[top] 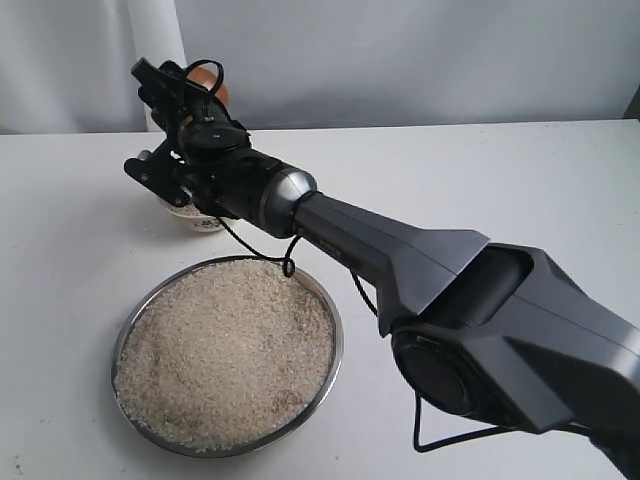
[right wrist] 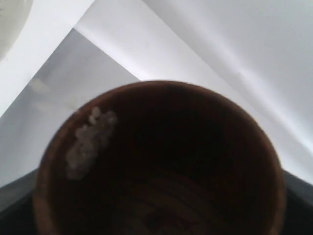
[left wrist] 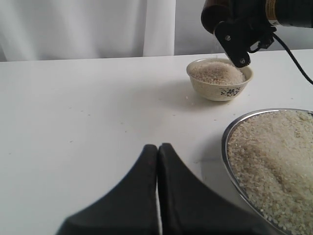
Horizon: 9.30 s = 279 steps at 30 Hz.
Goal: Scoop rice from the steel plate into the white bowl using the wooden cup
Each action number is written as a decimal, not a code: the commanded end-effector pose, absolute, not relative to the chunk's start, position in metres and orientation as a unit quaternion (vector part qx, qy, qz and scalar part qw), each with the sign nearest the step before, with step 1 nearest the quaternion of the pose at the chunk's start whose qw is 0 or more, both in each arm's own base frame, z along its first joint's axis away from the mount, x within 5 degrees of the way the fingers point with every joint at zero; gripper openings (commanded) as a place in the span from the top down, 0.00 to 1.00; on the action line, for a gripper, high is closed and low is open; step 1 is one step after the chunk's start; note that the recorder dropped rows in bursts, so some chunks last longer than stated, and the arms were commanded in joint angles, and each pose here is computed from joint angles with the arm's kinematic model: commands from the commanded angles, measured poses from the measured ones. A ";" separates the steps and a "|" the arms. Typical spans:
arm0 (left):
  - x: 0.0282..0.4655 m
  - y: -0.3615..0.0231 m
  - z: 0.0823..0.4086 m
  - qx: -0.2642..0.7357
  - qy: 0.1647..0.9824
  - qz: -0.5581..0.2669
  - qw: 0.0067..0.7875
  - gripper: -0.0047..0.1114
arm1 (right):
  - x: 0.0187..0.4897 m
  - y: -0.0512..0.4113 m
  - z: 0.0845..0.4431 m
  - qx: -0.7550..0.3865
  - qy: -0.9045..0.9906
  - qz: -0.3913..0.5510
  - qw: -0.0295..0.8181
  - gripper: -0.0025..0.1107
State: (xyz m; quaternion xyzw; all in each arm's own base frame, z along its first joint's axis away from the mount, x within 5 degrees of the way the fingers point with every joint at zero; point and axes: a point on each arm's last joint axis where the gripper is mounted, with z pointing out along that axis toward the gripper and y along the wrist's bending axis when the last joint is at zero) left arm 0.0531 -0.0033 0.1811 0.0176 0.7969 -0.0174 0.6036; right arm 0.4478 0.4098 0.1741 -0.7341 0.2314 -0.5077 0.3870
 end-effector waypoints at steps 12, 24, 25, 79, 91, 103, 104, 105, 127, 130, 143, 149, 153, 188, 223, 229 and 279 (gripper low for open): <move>0.053 -0.004 0.182 0.019 0.792 -0.019 0.610 0.96 | 0.443 0.399 0.219 -0.685 0.410 -0.370 0.475 0.98; 0.053 -0.004 0.182 0.020 0.792 -0.019 0.610 0.96 | 0.416 0.367 0.284 -0.595 0.666 -0.094 0.440 0.98; 0.053 -0.004 0.182 0.019 0.792 -0.020 0.610 0.96 | 0.415 0.362 0.285 -0.596 0.673 -0.096 0.427 0.98; 0.053 -0.004 0.182 0.019 0.792 -0.020 0.610 0.96 | 0.338 0.345 0.165 -0.737 0.566 -0.365 0.058 0.98; 0.053 -0.004 0.182 0.020 0.792 -0.019 0.610 0.96 | 0.316 0.369 0.152 -0.760 0.515 -0.392 0.059 0.98; 0.053 -0.004 0.182 0.020 0.792 -0.019 0.610 0.96 | 0.298 0.385 0.101 -0.782 0.476 -0.401 0.027 0.98; 0.053 -0.004 0.182 0.020 0.792 -0.019 0.610 0.96 | 0.297 0.386 0.100 -0.784 0.476 -0.398 0.028 0.98; 0.053 -0.004 0.182 0.020 0.792 -0.019 0.610 0.96 | 0.295 0.388 0.100 -0.785 0.473 -0.398 0.031 0.98; 0.053 -0.004 0.182 0.020 0.792 -0.019 0.610 0.96 | 0.280 0.392 0.091 -0.791 0.536 -0.295 0.021 0.98; 0.053 -0.004 0.182 0.020 0.792 -0.019 0.610 0.96 | 0.279 0.393 0.091 -0.790 0.542 -0.284 0.022 0.98; 0.053 -0.004 0.182 0.019 0.792 -0.020 0.610 0.96 | 0.270 0.402 0.086 -0.797 0.566 -0.207 0.041 0.98; 0.053 -0.004 0.182 0.019 0.792 -0.020 0.610 0.96 | 0.268 0.405 0.085 -0.796 0.573 -0.190 0.045 0.98; 0.053 -0.004 0.182 0.020 0.792 -0.019 0.610 0.96 | 0.266 0.407 0.084 -0.797 0.577 -0.171 0.052 0.98; 0.053 -0.004 0.182 0.019 0.792 -0.020 0.610 0.96 | 0.318 0.382 0.146 -0.685 0.712 0.003 0.156 0.98; 0.053 -0.004 0.182 0.020 0.792 -0.019 0.610 0.96 | 0.382 0.386 0.261 -0.582 0.687 -0.094 0.424 0.98; 0.053 -0.004 0.182 0.019 0.792 -0.020 0.610 0.96 | 0.402 0.392 0.249 -0.583 0.670 -0.151 0.433 0.98; 0.053 -0.004 0.182 0.020 0.792 -0.019 0.610 0.96 | 0.451 0.399 0.160 -0.692 0.407 -0.430 0.413 0.98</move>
